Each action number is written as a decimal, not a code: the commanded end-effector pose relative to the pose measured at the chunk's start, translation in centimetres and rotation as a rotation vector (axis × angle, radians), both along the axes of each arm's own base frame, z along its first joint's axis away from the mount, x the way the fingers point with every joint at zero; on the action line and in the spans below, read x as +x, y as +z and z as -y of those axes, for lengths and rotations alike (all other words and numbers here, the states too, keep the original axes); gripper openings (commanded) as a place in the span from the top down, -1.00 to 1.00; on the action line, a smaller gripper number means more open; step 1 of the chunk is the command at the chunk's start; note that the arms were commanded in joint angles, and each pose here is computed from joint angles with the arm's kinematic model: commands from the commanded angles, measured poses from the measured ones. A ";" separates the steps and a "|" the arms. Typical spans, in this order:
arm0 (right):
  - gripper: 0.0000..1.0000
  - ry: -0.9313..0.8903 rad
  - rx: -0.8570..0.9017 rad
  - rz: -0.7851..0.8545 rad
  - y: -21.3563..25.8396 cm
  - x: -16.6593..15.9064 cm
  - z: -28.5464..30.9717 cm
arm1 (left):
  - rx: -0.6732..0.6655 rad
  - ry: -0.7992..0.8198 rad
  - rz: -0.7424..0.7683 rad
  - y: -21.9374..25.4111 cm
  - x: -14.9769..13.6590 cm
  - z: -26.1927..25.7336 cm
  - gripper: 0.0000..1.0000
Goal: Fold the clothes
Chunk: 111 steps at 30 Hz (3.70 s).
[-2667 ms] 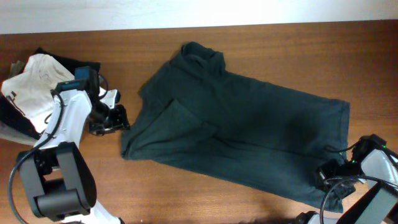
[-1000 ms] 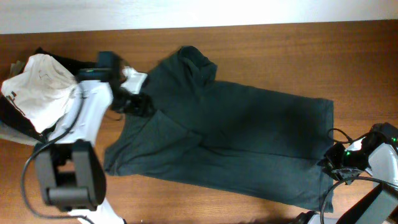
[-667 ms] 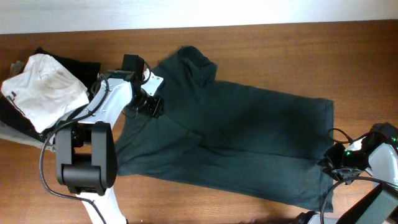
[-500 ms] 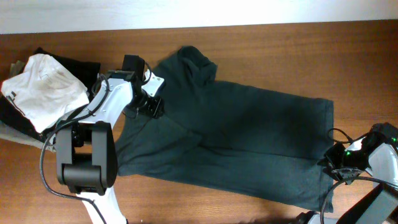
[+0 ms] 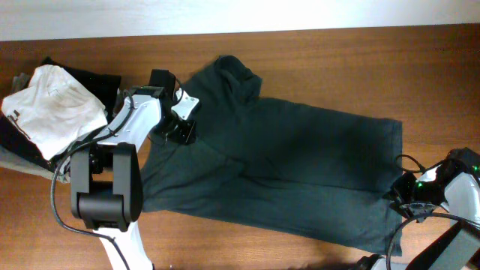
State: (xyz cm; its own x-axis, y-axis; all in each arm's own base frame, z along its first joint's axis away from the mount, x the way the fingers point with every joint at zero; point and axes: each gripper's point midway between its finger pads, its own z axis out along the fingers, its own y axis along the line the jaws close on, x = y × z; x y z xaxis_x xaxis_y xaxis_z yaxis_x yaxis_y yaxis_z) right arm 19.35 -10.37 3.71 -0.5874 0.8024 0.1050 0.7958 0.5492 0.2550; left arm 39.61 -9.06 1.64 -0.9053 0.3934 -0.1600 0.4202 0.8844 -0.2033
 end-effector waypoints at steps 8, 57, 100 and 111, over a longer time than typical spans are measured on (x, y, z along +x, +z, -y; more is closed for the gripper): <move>0.40 -0.007 -0.008 0.023 0.5 0.5 0.4 | -0.022 -0.018 -0.025 0.7 0.0 0.9 1.00; 0.21 -0.002 -0.010 0.024 0.5 0.5 0.4 | -0.009 -0.428 -0.122 5.7 -5.1 10.0 -0.15; 0.17 0.015 -0.002 0.016 0.5 0.2 0.2 | 0.209 -0.626 -0.056 3.9 -9.0 16.4 1.00; 0.17 0.015 -0.010 0.025 0.5 0.4 0.4 | 0.204 -0.706 -0.134 4.1 -12.9 17.9 0.84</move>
State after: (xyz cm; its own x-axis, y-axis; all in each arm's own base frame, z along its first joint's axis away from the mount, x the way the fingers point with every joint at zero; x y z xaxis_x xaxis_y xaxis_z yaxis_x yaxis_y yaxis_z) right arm 19.32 -10.31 3.75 -0.5960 0.7960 0.1055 0.7894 0.5570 0.2580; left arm 27.54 -26.40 5.62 -0.4334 0.8985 0.0697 0.8902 0.4389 -0.1222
